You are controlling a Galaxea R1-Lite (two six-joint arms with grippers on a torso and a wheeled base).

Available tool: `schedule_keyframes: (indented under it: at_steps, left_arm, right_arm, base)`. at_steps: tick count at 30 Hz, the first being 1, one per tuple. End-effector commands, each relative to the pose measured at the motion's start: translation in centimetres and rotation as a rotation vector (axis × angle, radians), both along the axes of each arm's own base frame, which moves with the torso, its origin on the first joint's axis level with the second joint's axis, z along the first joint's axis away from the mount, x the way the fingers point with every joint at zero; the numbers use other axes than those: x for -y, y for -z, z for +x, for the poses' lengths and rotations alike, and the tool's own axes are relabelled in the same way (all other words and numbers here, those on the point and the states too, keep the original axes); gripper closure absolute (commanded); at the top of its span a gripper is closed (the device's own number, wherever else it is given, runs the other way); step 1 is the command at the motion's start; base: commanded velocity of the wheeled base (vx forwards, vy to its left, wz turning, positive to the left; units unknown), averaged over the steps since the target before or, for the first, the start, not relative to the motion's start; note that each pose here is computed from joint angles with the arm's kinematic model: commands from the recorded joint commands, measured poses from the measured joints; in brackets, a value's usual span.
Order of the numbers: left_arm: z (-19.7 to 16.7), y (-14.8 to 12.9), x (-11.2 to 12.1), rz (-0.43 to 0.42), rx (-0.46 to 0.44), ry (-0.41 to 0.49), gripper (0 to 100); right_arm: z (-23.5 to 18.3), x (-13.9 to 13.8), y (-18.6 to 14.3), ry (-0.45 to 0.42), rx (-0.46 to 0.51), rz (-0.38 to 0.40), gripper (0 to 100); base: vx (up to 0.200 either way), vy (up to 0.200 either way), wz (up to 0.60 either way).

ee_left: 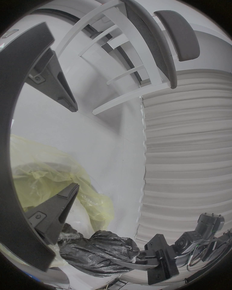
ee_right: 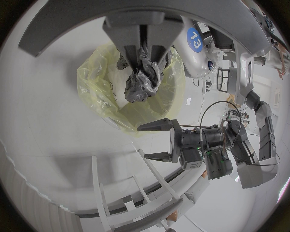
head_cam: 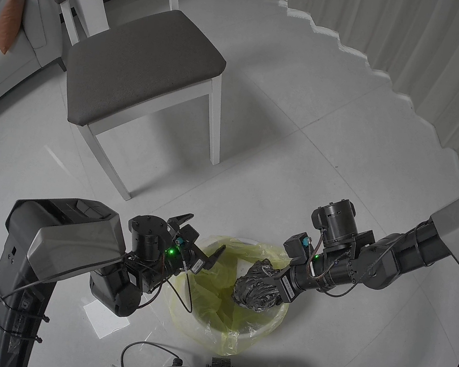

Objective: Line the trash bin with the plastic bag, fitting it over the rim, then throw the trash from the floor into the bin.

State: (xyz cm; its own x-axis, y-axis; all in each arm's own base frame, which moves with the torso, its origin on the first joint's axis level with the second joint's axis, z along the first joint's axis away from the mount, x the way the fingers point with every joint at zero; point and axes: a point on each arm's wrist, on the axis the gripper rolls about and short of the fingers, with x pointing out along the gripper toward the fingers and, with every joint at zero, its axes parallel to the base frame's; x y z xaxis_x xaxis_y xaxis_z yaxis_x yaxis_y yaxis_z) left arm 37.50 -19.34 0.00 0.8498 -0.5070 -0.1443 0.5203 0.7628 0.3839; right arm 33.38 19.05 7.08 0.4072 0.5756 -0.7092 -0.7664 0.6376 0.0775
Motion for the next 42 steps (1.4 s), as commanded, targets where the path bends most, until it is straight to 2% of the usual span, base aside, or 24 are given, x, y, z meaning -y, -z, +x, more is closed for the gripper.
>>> schedule_keyframes:
  at_steps: [1,6,22,23,42]
  left_arm:
    - [0.4,0.7,0.3,0.001,-0.004,0.007,0]
    - [0.4,0.7,0.7,0.009,-0.007,0.059,0]
    - [2.0,0.6,1.8,0.006,-0.001,0.073,0]
    - [2.1,0.6,1.8,0.006,0.000,0.073,100]
    - [1.9,-0.4,1.9,-0.017,0.022,0.068,100]
  right_arm:
    - [0.0,0.0,0.0,-0.001,0.000,-0.001,100]
    - [0.0,0.0,-0.3,0.001,0.009,0.005,100]
    - [-0.1,0.3,-0.5,0.005,0.012,0.008,100]
    - [-0.1,0.3,-0.5,0.005,0.012,0.008,100]
    - [0.5,-0.3,0.0,-0.001,0.024,0.015,100]
  base:
    - [0.000,0.000,0.00]
    - [0.000,0.000,0.00]
    - [0.000,0.000,0.00]
    - [0.000,0.000,0.00]
    - [0.000,0.000,0.00]
